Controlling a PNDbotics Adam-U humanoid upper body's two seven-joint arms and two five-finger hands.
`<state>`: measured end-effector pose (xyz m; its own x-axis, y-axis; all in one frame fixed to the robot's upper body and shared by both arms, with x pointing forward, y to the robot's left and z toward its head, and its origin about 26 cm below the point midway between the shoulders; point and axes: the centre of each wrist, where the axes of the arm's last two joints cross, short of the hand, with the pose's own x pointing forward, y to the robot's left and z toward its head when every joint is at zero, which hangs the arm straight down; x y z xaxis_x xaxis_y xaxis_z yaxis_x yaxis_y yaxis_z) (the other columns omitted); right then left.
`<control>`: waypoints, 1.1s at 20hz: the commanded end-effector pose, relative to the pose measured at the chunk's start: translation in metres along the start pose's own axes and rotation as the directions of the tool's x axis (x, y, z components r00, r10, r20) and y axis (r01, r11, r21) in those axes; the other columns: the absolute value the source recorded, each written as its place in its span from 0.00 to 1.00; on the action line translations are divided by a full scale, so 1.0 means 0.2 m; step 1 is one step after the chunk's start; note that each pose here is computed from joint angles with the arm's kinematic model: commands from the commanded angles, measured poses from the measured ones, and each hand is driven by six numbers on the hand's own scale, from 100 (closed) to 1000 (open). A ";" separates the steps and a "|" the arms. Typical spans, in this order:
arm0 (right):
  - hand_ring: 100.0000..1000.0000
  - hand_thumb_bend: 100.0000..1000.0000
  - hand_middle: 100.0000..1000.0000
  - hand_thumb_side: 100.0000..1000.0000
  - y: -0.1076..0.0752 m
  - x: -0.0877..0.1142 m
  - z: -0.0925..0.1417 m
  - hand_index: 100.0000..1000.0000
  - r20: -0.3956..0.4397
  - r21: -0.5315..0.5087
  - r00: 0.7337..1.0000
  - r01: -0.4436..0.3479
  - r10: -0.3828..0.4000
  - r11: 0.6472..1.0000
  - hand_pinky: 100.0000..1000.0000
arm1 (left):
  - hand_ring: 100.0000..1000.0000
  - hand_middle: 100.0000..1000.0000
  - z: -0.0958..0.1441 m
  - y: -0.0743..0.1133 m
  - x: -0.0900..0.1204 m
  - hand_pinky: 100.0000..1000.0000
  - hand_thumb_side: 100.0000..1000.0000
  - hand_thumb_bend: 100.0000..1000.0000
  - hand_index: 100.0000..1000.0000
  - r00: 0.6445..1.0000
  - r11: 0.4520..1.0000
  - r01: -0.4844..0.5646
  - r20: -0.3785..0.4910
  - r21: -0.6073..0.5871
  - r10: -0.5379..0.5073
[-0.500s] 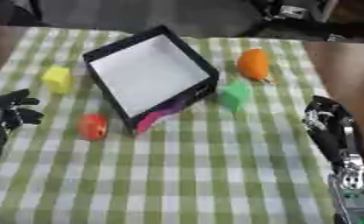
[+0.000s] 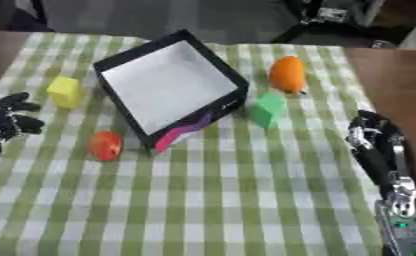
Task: Pick up objects on the table and place them in the box.
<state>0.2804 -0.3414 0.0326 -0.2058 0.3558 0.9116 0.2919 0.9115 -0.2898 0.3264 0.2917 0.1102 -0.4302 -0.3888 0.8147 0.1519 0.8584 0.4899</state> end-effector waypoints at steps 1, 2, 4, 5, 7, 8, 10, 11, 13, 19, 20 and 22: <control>0.49 0.00 0.56 0.49 -0.06 0.01 -0.01 0.76 0.014 -0.002 0.999 -0.047 0.047 0.999 0.75 | 0.61 0.69 -0.08 0.11 0.08 0.66 0.86 0.00 0.89 0.988 0.988 0.148 0.056 -0.055 -0.145; 0.49 0.00 0.56 0.49 -0.07 0.01 -0.01 0.76 0.009 -0.001 0.998 -0.055 0.055 0.999 0.75 | 0.62 0.69 -0.11 0.13 0.10 0.66 0.85 0.00 0.89 0.981 0.978 0.189 0.068 -0.087 -0.183; 0.49 0.00 0.56 0.49 -0.08 0.00 0.00 0.76 0.002 0.004 0.998 -0.066 0.066 0.998 0.75 | 0.64 0.70 -0.17 0.15 0.11 0.68 0.80 0.03 0.89 0.964 0.950 0.266 0.065 -0.165 -0.258; 0.49 0.00 0.56 0.49 -0.09 -0.01 0.01 0.76 -0.002 0.007 0.997 -0.071 0.071 0.997 0.75 | 0.66 0.71 -0.21 0.16 0.11 0.71 0.74 0.14 0.89 0.952 0.930 0.305 0.063 -0.206 -0.298; 0.49 0.00 0.56 0.49 -0.09 -0.01 0.02 0.76 -0.007 0.014 0.997 -0.078 0.078 0.997 0.75 | 0.67 0.72 -0.27 0.19 0.11 0.73 0.71 0.22 0.89 0.921 0.875 0.386 0.067 -0.290 -0.384; 0.49 0.00 0.56 0.49 -0.09 -0.02 0.02 0.76 -0.009 0.017 0.997 -0.079 0.079 0.997 0.75 | 0.67 0.72 -0.30 0.21 0.11 0.73 0.71 0.23 0.89 0.901 0.843 0.425 0.070 -0.330 -0.428; 0.49 0.00 0.56 0.49 -0.09 -0.02 0.02 0.76 -0.011 0.021 0.997 -0.078 0.079 0.997 0.75 | 0.69 0.73 -0.35 0.27 0.12 0.74 0.68 0.27 0.89 0.856 0.776 0.493 0.063 -0.393 -0.513; 0.49 0.00 0.56 0.49 -0.09 -0.02 0.02 0.76 -0.011 0.023 0.997 -0.078 0.078 0.997 0.75 | 0.69 0.73 -0.37 0.32 0.13 0.76 0.66 0.30 0.90 0.830 0.743 0.525 0.058 -0.415 -0.554; 0.49 0.00 0.56 0.49 -0.08 -0.02 0.02 0.76 -0.007 0.026 0.997 -0.075 0.076 0.997 0.75 | 0.71 0.74 -0.41 0.42 0.14 0.77 0.65 0.34 0.91 0.771 0.672 0.585 0.053 -0.454 -0.635; 0.49 0.00 0.56 0.49 -0.07 -0.01 0.01 0.76 0.000 0.030 0.998 -0.061 0.061 0.998 0.75 | 0.73 0.76 -0.52 0.69 0.23 0.79 0.58 0.42 0.90 0.590 0.479 0.684 0.031 -0.550 -0.807; 0.49 0.00 0.56 0.49 -0.07 -0.01 0.01 0.76 0.000 0.030 0.998 -0.060 0.060 0.998 0.75 | 0.73 0.76 -0.56 0.69 0.23 0.79 0.56 0.42 0.90 0.579 0.465 0.685 0.032 -0.561 -0.814; 0.49 0.00 0.56 0.49 -0.07 -0.01 0.01 0.76 0.000 0.027 0.998 -0.060 0.060 0.998 0.75 | 0.74 0.76 -0.63 0.70 0.25 0.79 0.54 0.44 0.90 0.562 0.436 0.685 0.043 -0.583 -0.826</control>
<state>0.2725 -0.3500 0.0253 -0.1654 0.3927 0.9047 0.2761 0.8990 -0.3398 0.4359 0.3429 0.2481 -0.4221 -0.9035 0.0750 0.2892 -0.0558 0.9557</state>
